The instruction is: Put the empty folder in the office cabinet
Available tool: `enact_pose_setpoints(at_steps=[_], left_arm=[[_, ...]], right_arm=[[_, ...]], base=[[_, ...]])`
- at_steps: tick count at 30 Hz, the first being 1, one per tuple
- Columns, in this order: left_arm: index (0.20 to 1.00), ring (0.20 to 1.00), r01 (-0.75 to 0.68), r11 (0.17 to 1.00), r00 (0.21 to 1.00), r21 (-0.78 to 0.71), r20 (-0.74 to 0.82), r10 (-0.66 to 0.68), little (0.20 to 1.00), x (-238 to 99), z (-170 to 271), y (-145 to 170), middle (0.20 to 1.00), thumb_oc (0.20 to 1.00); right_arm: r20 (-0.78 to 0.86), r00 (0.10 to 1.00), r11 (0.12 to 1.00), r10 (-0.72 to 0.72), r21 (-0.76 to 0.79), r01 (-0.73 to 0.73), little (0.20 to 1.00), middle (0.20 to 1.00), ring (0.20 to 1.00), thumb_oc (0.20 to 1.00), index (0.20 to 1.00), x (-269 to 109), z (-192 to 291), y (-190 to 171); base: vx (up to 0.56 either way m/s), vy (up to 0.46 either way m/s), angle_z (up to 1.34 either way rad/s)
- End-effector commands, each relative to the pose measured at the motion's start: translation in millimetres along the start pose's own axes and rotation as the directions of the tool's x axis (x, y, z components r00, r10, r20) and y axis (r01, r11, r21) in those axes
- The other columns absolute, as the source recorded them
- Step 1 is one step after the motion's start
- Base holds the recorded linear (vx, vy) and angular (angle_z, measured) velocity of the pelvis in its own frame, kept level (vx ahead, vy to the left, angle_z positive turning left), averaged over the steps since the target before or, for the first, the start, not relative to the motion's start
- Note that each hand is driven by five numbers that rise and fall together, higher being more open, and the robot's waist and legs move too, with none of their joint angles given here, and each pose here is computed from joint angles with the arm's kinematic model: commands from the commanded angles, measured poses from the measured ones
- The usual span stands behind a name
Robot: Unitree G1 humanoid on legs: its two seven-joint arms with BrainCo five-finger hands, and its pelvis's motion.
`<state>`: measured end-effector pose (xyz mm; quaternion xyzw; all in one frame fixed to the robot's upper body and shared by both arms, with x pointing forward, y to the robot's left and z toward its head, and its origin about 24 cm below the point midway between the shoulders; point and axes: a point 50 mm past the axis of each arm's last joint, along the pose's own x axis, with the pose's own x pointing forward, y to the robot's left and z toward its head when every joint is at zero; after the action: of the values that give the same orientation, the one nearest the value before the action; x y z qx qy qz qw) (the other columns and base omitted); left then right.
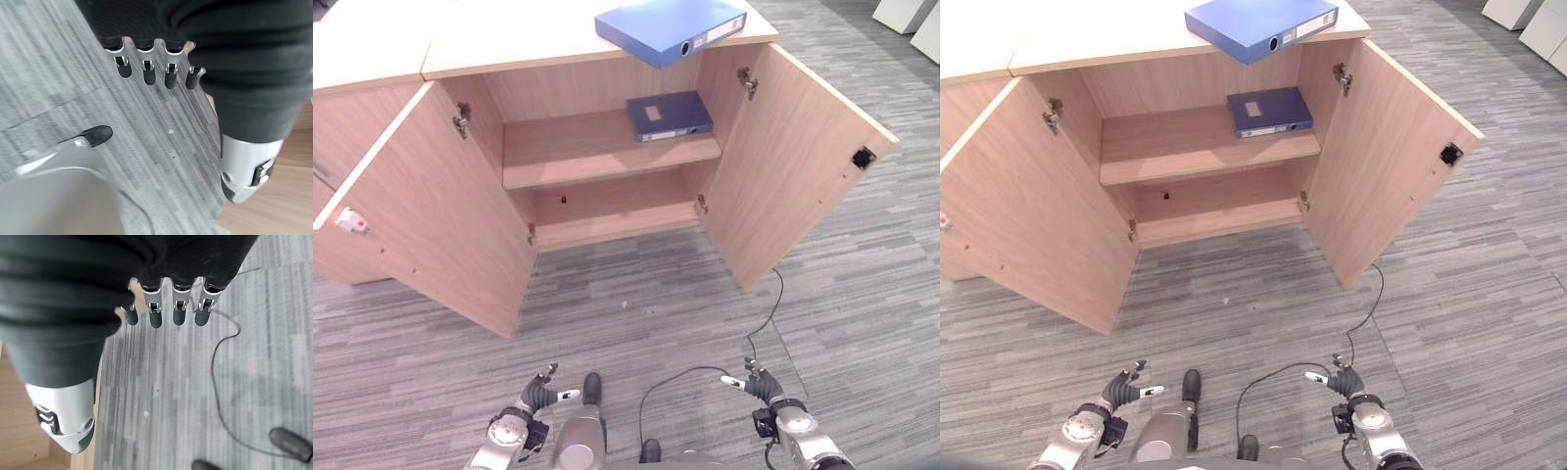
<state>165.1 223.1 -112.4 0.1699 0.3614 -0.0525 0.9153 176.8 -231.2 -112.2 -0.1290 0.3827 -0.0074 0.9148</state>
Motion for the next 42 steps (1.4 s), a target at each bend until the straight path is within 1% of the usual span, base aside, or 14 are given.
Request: enact_pose_setpoints(at_steps=[1, 6, 11, 16, 21, 26, 29, 31, 34, 42], left_arm=[[1.0, 1.0, -0.068, 0.998, 0.993, 0.015, 0.097, 0.066, 1.0, 0, 20, 26, 1.0, 1.0], [1.0, 1.0, -0.079, 0.997, 0.991, 0.019, 0.112, 0.077, 1.0, 0, 24, 31, 1.0, 1.0], [1.0, 1.0, -0.097, 0.995, 0.991, 0.013, 0.099, 0.095, 1.0, 1, 22, 34, 1.0, 1.0], [1.0, 1.0, -0.101, 0.995, 0.992, 0.019, 0.08, 0.1, 1.0, 0, 17, 32, 1.0, 1.0], [1.0, 1.0, -0.105, 0.994, 0.992, 0.024, 0.074, 0.103, 1.0, 1, 14, 30, 1.0, 1.0], [1.0, 1.0, -0.065, 0.998, 0.996, 0.001, 0.058, 0.065, 1.0, 2, 10, 16, 1.0, 1.0], [1.0, 1.0, -0.062, 0.998, 0.997, -0.001, 0.055, 0.062, 1.0, 2, 10, 14, 1.0, 1.0], [1.0, 1.0, -0.056, 0.998, 0.995, -0.019, 0.076, 0.058, 1.0, 4, 17, 13, 1.0, 1.0], [1.0, 1.0, -0.053, 0.998, 0.996, -0.023, 0.068, 0.055, 1.0, 6, 16, 10, 1.0, 1.0], [1.0, 1.0, -0.018, 1.0, 0.998, 0.011, 0.058, 0.017, 1.0, 3, 11, 4, 1.0, 1.0]], right_arm=[[0.09, 0.996, 0.999, 0.025, 0.032, -0.028, 1.0, 1.0, 1.0, 1.0, 1.0, 5, 22, 9], [0.105, 0.994, 0.999, 0.034, 0.028, -0.037, 1.0, 1.0, 1.0, 1.0, 1.0, 5, 26, 13], [0.079, 0.997, 0.999, 0.016, 0.038, -0.019, 1.0, 1.0, 1.0, 1.0, 1.0, 4, 19, 9], [0.057, 0.998, 0.999, -0.016, 0.053, 0.013, 1.0, 1.0, 1.0, 1.0, 1.0, 3, 13, -1], [0.023, 1.0, 0.999, -0.02, 0.045, 0.019, 1.0, 1.0, 1.0, 1.0, 1.0, 1, 5, -3], [-0.009, 1.0, 0.999, -0.026, 0.02, 0.026, 1.0, 1.0, 1.0, 1.0, 1.0, -3, -6, -14], [-0.006, 1.0, 1.0, -0.025, 0.008, 0.025, 1.0, 1.0, 1.0, 1.0, 1.0, -2, -4, -15], [0.013, 0.999, 0.998, -0.053, 0.026, 0.052, 1.0, 1.0, 1.0, 1.0, 1.0, -1, 1, -22], [-0.005, 0.998, 0.998, -0.067, 0.006, 0.067, 1.0, 1.0, 1.0, 1.0, 1.0, -1, -1, -28], [-0.036, 0.993, 0.994, -0.11, 0.026, 0.111, 1.0, 1.0, 1.0, 1.0, 1.0, -5, -11, -37]], base=[[0.18, 0.161, -0.01], [0.19, 0.138, 0.08], [0.36, 0.099, 0.18], [0.47, -0.159, 0.18], [0.37, -0.179, 0.18], [0.33, -0.239, 0.49], [0.18, -0.243, 0.12], [0.2, -0.365, 0.14], [0.21, -0.244, -0.16], [0.32, -0.004, -0.12]])
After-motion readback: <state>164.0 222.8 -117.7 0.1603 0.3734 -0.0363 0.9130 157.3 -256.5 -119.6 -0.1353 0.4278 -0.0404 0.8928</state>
